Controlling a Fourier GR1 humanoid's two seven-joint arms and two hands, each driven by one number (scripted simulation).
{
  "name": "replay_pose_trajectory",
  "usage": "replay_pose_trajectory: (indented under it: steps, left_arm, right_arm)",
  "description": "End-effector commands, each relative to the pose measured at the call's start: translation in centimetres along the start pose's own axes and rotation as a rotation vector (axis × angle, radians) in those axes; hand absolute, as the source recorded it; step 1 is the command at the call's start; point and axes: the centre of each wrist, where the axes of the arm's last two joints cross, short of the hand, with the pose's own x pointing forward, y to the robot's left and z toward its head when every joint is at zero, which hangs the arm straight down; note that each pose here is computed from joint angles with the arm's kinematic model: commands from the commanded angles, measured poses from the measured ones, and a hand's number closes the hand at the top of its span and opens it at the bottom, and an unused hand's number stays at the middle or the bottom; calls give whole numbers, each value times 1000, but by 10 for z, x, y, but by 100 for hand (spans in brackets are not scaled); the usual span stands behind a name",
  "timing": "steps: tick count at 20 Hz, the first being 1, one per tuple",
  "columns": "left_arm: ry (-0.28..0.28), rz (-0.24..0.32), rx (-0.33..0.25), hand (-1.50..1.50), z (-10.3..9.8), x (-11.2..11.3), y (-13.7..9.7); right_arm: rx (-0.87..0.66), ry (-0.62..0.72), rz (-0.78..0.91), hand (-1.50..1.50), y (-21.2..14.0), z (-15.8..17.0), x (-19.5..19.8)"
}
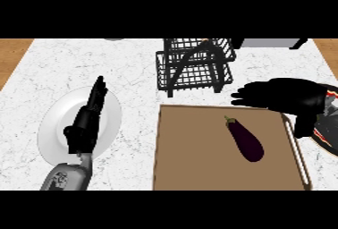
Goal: Pick the eggplant from the tray and place it in the tiered basket
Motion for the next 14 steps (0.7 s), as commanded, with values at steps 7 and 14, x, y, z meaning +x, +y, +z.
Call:
replay_pose_trajectory:
  steps: [7, 14]
  left_arm:
    - [4, 18, 9, 0, 1, -2, 8]
    - [8, 4, 0, 0, 6, 24, 0]
  right_arm:
    - [51, -115, -76, -150, 13, -16, -3]
    - [92, -112, -99, -150, 17, -35, -1]
